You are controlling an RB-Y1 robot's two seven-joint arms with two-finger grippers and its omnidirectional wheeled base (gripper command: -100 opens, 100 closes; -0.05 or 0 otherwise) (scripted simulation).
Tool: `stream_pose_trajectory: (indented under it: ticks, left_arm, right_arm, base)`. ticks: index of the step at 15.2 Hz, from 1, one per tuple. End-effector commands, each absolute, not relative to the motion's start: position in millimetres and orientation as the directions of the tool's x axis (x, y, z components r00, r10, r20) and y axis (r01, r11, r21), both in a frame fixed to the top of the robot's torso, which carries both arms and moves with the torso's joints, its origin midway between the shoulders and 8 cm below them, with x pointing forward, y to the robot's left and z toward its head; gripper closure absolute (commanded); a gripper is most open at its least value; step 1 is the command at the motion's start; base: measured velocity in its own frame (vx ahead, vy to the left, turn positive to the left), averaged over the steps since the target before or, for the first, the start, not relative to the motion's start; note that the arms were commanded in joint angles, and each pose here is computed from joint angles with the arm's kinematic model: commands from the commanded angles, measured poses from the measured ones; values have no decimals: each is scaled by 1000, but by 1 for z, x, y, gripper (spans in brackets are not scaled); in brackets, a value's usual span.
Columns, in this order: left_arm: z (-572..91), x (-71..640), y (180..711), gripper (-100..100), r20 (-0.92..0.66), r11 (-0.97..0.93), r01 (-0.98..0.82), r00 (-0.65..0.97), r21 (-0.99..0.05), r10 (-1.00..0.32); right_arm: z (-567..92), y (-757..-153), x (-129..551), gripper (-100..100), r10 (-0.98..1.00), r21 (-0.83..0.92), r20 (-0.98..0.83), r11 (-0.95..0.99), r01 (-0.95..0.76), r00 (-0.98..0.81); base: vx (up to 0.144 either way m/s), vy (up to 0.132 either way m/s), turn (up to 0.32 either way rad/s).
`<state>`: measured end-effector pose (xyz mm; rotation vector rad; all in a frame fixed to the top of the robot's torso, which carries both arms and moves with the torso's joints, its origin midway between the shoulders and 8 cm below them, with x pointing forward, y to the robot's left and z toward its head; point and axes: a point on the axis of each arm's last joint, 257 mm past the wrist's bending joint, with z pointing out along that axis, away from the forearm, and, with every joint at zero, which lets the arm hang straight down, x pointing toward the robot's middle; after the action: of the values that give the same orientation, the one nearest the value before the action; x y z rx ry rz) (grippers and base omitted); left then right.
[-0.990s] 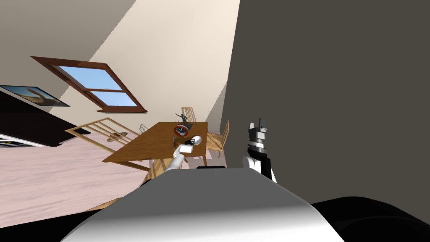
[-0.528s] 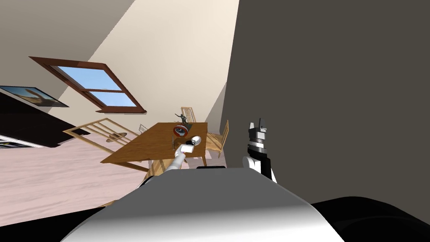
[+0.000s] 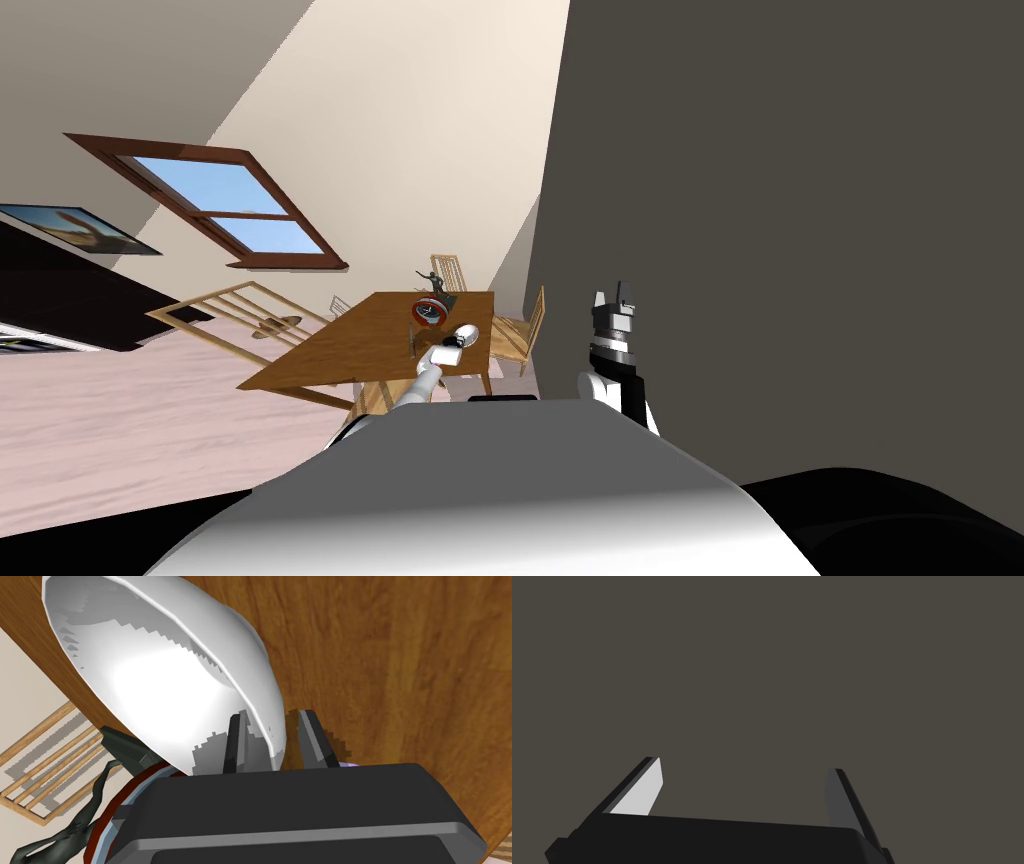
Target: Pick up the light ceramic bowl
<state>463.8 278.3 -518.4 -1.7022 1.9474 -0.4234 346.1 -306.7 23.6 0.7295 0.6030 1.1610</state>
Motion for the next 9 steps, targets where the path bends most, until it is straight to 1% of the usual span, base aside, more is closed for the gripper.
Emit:
stream_pose_trajectory:
  ticks: [1, 6, 9]
  left_arm:
    - [-518, 464, 278, 100, -174, 164, -821, -80, -547, -982]
    - [-509, 465, 276, 100, -174, 166, -821, -82, -546, -981]
    - [-503, 466, 275, 100, -175, 168, -821, -84, -546, -981]
  right_arm:
    - [24, -307, 346, 0, 955, 775, -52, 223, -591, 293]
    - [24, -307, 346, 0, 955, 775, -52, 223, -591, 293]
    - [24, -307, 346, 0, 955, 775, -52, 223, -591, 293]
  base:
    - [0, 0, 0]
    - [0, 0, 0]
    - [-18, 1, 6]
